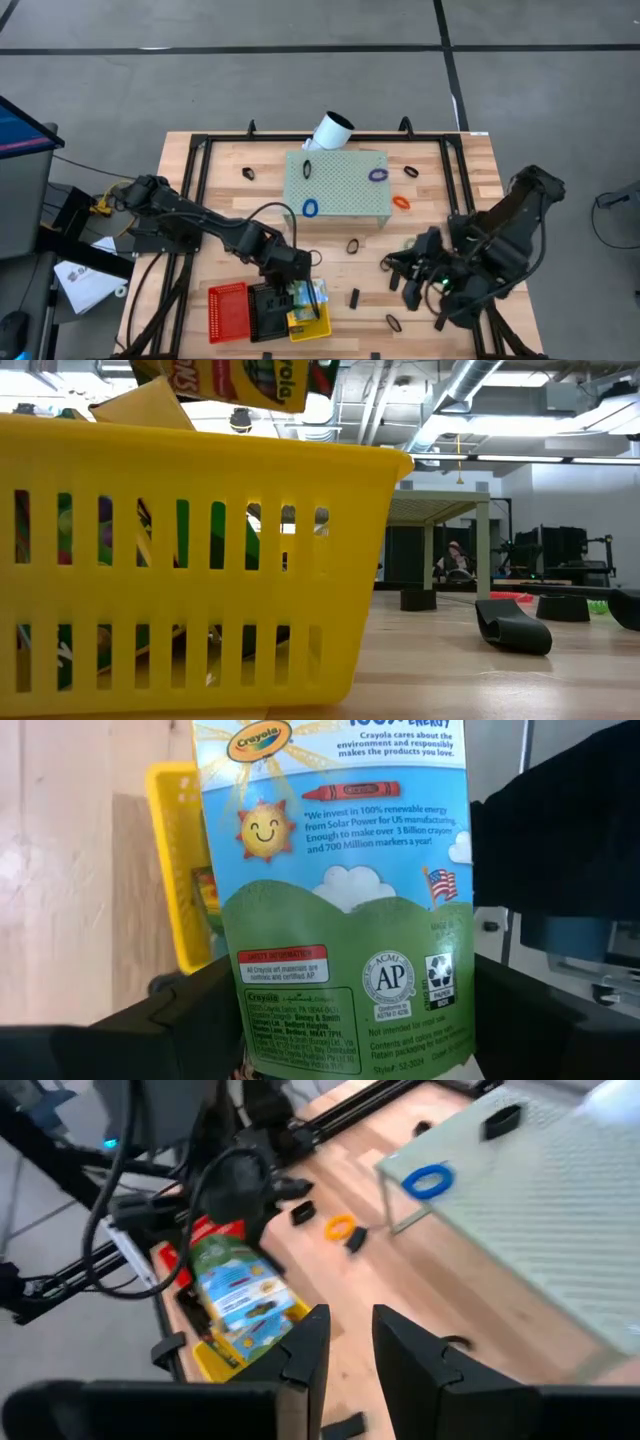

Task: Pick & Place Office Desk Supplies
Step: Put the yellow crayon box into the yellow bin

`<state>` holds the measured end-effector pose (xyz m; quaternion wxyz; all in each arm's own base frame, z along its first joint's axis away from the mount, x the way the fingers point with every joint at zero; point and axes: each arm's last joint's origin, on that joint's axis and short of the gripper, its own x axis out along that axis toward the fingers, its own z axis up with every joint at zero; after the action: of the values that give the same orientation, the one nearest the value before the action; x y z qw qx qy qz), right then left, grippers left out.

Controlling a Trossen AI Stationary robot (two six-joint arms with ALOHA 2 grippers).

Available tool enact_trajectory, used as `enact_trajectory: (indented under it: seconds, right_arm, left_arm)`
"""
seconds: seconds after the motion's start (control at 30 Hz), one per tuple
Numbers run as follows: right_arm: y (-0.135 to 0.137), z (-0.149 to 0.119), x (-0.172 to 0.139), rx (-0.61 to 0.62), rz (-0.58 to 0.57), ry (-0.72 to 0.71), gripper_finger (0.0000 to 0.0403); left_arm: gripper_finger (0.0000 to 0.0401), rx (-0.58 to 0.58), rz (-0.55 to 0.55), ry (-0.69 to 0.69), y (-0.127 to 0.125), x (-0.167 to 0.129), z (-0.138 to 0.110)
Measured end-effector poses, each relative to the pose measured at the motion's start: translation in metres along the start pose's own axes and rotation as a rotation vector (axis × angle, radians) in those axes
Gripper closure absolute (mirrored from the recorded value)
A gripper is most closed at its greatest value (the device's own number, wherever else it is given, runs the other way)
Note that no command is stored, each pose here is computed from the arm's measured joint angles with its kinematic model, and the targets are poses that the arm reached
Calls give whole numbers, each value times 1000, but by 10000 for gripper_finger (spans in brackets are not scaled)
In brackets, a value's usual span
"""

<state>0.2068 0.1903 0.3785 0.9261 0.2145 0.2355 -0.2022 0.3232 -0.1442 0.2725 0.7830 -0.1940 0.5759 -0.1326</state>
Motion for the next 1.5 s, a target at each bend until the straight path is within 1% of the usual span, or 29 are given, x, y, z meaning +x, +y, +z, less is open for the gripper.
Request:
enact_trajectory:
  seconds: [0.17, 0.27, 0.37, 0.5, 0.63, 0.9, 1.0, 1.13, 1.23, 1.33, 1.4, 1.5]
  right_arm:
    - [6, -21, 33, 48, 73, 14, 326]
    - [6, -29, 49, 80, 110, 4, 326]
    - [4, -35, 65, 97, 151, 14, 326]
    - [-2, -46, 81, 123, 173, 30, 326]
    - [-4, -54, 87, 156, 214, 32, 326]
    - [-3, -57, 94, 151, 220, 54, 326]
    - [-1, -60, 101, 125, 221, 66, 326]
    - [1, -67, 118, 100, 224, 103, 326]
    - [4, -77, 134, 90, 219, 140, 326]
    - [8, -85, 149, 81, 251, 165, 326]
    - [10, -87, 158, 86, 269, 168, 326]
    - [12, -88, 164, 99, 284, 154, 326]
  left_arm:
    - [95, -12, 7, 19, -3, -1, -4]
    - [95, -4, -9, 5, -7, 0, -5]
    - [95, -6, -3, -7, -8, 0, -4]
    - [95, -20, 22, -66, -8, -1, 0]
    - [95, -25, 21, -94, -5, 1, 5]
    - [95, -31, 41, -58, -1, 17, 7]
    - [95, -33, 30, -33, -1, 25, 7]
    - [95, -34, 26, -22, 0, 31, 8]
    - [95, -39, 36, -10, 1, 31, 7]
    - [95, -38, 34, -10, 1, 31, 7]
    - [95, -41, 32, -10, 2, 31, 7]
    - [95, -52, 10, 14, 3, 32, 7]
